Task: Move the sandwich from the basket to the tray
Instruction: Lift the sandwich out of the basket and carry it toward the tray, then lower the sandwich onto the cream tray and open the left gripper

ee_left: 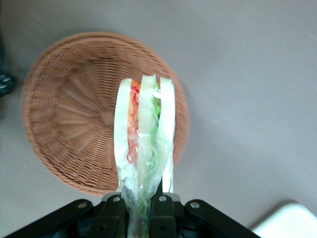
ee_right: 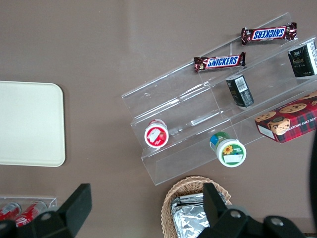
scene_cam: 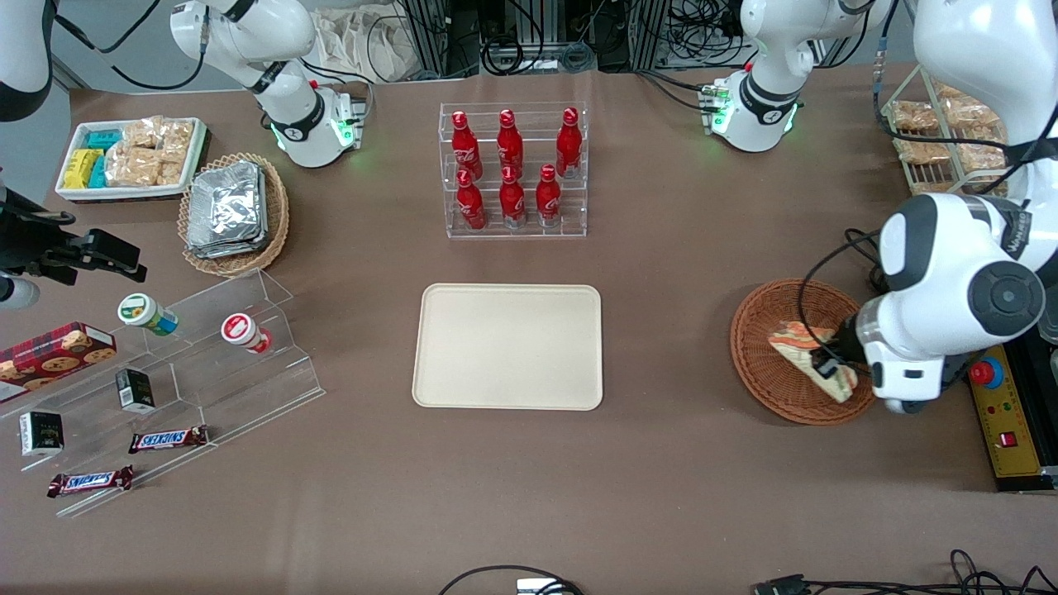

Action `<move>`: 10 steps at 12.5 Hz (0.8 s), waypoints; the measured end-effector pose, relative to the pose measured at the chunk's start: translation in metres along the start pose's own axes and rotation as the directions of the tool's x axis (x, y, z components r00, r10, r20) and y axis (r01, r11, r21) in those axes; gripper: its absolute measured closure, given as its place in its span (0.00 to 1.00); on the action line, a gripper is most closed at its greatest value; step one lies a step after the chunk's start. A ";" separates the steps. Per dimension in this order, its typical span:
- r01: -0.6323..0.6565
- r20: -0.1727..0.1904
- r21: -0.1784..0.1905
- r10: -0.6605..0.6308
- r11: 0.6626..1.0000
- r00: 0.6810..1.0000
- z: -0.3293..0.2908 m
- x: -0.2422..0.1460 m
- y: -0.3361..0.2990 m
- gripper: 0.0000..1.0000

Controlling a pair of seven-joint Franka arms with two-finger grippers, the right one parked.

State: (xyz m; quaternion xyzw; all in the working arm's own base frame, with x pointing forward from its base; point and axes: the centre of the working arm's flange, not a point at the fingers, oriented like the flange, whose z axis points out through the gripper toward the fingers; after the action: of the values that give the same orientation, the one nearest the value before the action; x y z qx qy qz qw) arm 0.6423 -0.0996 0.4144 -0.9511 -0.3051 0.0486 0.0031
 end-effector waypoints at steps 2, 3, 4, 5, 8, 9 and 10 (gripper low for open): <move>-0.150 0.002 -0.039 0.150 0.988 0.989 -0.010 -0.045 0.050 0.83; -0.214 0.014 -0.050 0.215 0.976 0.977 -0.003 -0.071 0.080 0.83; -0.277 0.028 -0.053 0.279 0.959 0.960 0.010 -0.099 0.112 0.83; -0.336 0.034 -0.050 0.338 0.940 0.940 0.029 -0.127 0.142 0.83; -0.477 0.039 -0.039 0.479 0.878 0.877 0.095 -0.205 0.204 0.83; -0.523 0.046 -0.006 0.523 0.852 0.851 0.118 -0.228 0.214 0.83; -0.568 0.048 0.036 0.566 0.822 0.823 0.141 -0.248 0.221 0.83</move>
State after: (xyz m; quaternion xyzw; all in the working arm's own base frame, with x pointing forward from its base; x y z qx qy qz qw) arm 0.5566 -0.4273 0.2889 -0.9974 -0.0076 0.0717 0.0065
